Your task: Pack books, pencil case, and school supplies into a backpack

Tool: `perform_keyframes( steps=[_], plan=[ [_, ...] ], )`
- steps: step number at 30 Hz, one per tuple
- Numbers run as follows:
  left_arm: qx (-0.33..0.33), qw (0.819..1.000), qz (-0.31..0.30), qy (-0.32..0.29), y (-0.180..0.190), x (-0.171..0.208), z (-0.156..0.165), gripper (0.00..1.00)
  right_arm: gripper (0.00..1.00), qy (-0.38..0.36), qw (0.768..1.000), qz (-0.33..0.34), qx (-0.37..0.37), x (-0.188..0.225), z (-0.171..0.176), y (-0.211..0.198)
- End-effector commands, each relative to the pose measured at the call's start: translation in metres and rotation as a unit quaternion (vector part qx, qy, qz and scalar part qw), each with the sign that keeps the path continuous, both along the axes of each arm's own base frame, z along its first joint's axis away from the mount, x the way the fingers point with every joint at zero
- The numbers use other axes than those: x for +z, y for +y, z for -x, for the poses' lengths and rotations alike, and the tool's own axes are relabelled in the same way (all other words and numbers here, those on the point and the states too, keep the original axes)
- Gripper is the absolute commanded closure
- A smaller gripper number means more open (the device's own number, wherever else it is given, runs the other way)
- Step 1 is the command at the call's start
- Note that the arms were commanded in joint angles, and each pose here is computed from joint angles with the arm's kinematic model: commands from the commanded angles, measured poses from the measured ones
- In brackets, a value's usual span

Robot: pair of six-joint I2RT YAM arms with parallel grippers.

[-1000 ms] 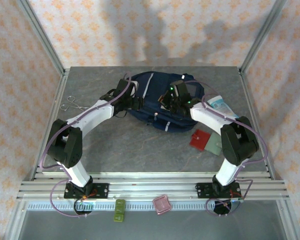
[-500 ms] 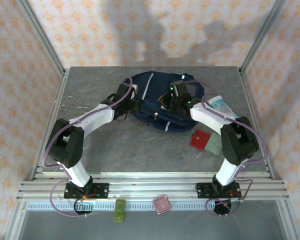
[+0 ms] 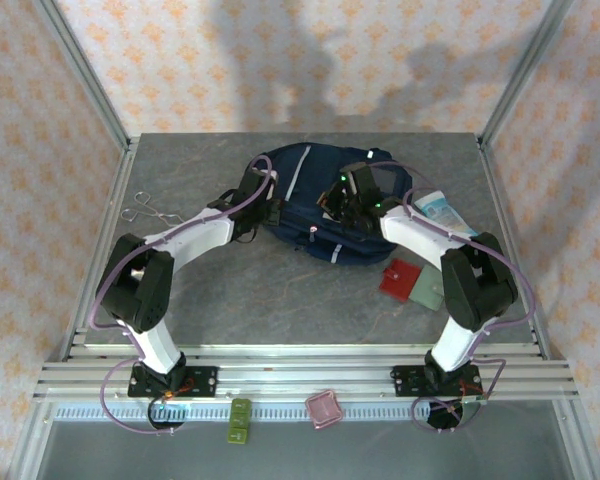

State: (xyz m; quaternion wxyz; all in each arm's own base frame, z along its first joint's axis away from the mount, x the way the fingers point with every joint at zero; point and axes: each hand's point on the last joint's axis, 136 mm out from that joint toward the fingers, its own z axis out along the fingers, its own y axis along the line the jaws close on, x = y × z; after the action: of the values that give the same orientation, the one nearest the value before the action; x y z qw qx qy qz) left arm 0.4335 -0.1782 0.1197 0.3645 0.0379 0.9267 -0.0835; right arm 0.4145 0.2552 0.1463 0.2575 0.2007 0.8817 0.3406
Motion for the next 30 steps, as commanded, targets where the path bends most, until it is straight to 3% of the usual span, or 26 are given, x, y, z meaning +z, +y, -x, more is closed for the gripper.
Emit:
perform_keyframes(
  steps=[1, 9, 18, 22, 26, 30],
  plan=[
    [0.090, 0.994, -0.062, -0.006, 0.057, 0.010, 0.005, 1.00, 1.00, -0.040, 0.998, 0.033, -0.019, 0.022, -0.007, -0.017],
    [0.060, 0.998, -0.028, 0.013, 0.047, 0.010, 0.037, 1.00, 1.00, -0.044, 0.995, 0.072, -0.044, 0.018, -0.036, -0.033],
    [-0.041, 0.998, 0.033, 0.019, -0.031, 0.014, 0.072, 1.00, 1.00, -0.043, 0.991, 0.099, -0.074, 0.024, -0.083, -0.055],
    [-0.043, 0.997, 0.057, 0.015, -0.046, 0.014, 0.071, 1.00, 1.00, -0.031, 0.995, 0.083, -0.054, 0.021, -0.078, -0.048],
    [-0.041, 0.997, 0.061, 0.012, -0.048, 0.013, 0.069, 1.00, 0.80, -0.026, 0.998, 0.053, -0.037, 0.025, -0.058, -0.045],
    [-0.047, 0.997, 0.059, 0.017, -0.051, 0.009, 0.066, 1.00, 0.67, -0.019, 0.999, 0.023, -0.022, 0.027, -0.035, -0.039]
  ],
)
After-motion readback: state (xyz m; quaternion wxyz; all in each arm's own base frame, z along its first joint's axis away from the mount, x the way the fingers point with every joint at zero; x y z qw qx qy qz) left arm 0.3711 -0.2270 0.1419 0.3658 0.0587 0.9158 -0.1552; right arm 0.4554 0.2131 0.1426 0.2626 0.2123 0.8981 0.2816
